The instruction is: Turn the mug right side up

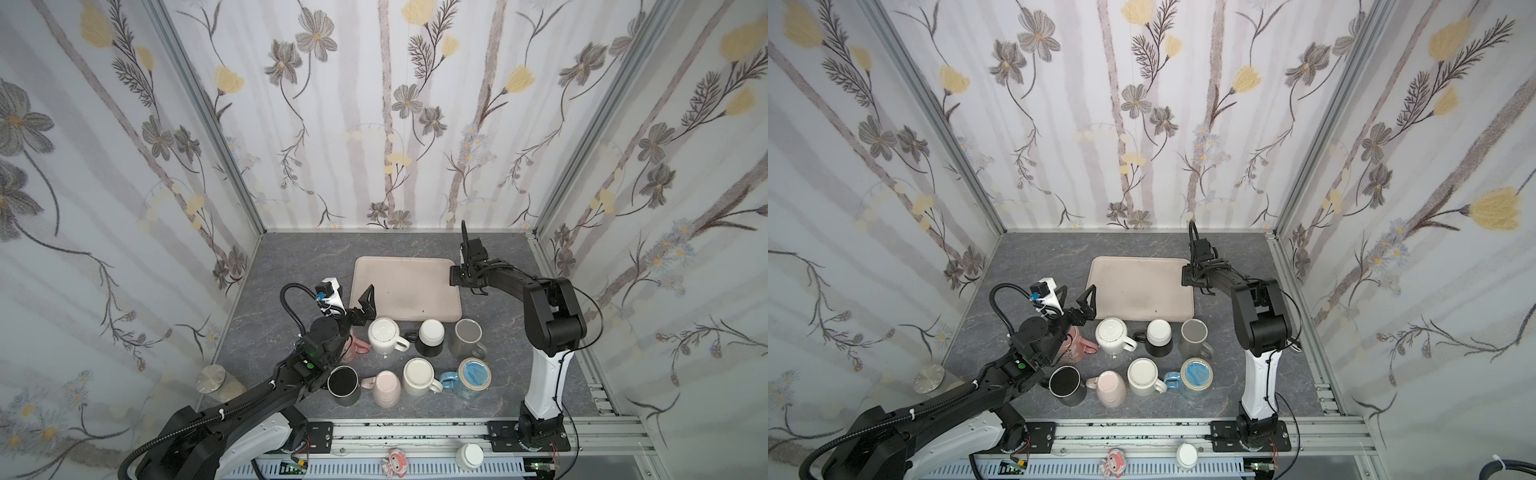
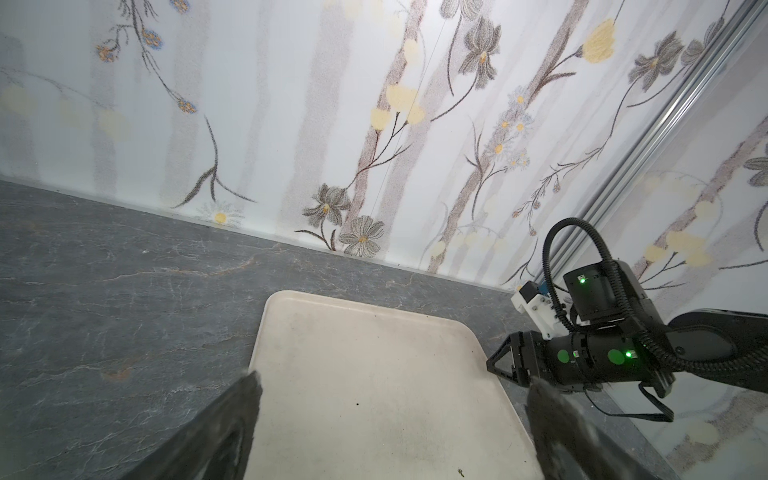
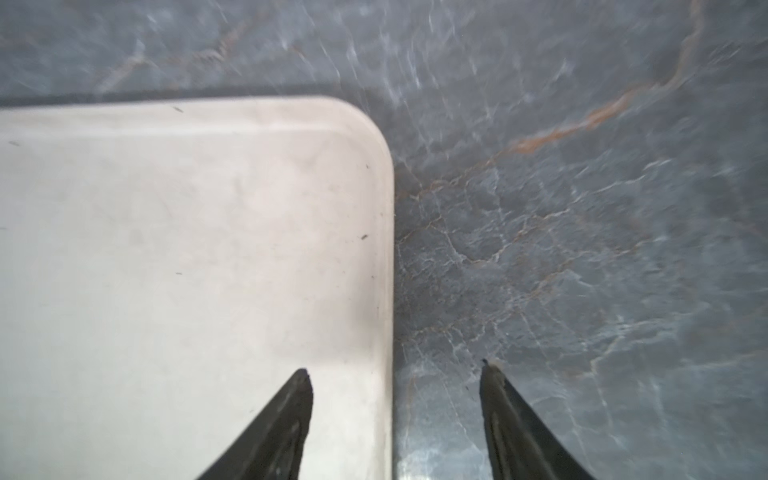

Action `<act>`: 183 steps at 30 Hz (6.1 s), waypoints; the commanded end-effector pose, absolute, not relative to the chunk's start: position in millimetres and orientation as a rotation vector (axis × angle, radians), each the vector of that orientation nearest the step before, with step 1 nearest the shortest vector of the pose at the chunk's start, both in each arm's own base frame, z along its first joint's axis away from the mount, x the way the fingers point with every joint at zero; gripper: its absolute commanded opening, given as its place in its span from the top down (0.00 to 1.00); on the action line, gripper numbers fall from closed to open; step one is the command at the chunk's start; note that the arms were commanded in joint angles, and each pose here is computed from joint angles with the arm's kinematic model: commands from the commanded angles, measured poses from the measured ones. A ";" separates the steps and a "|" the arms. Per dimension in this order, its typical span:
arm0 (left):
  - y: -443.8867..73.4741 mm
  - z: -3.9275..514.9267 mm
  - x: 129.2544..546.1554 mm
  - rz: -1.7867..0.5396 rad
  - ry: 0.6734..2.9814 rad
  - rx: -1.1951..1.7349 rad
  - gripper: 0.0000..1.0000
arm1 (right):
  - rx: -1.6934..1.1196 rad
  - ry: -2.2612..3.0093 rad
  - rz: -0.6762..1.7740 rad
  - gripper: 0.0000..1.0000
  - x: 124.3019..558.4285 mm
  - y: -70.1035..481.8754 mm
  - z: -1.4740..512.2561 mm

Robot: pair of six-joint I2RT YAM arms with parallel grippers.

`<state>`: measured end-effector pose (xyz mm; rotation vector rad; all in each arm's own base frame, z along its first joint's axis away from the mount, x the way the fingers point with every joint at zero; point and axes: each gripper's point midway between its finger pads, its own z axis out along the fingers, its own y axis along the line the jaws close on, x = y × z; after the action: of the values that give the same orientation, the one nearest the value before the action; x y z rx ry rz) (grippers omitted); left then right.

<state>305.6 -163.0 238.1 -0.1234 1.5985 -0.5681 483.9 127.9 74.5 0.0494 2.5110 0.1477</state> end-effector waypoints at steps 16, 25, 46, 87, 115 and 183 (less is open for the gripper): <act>-223.0 245.2 281.9 -0.925 1.716 0.020 0.00 | 0.107 2.073 0.372 0.24 345.4 131.1 219.1; -255.6 226.8 251.1 -1.012 1.809 0.131 0.00 | 0.071 2.219 0.502 0.22 284.4 130.5 182.8; -240.3 191.4 256.5 -0.862 1.912 0.099 0.00 | -0.028 2.482 0.392 0.00 240.6 131.9 133.9; -235.9 179.7 258.9 -0.799 1.944 0.111 0.00 | -0.142 2.488 0.680 0.09 235.5 205.9 141.7; -237.1 177.5 265.4 -0.770 1.970 0.107 0.00 | -0.380 2.569 0.474 0.69 200.9 201.3 137.1; -225.5 178.0 261.4 -0.762 1.977 0.069 0.00 | -0.374 2.625 0.281 0.18 229.9 172.0 100.5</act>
<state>259.7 -227.5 175.0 0.0929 1.9892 -0.7590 227.3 164.8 101.2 -0.3533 2.6377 0.2481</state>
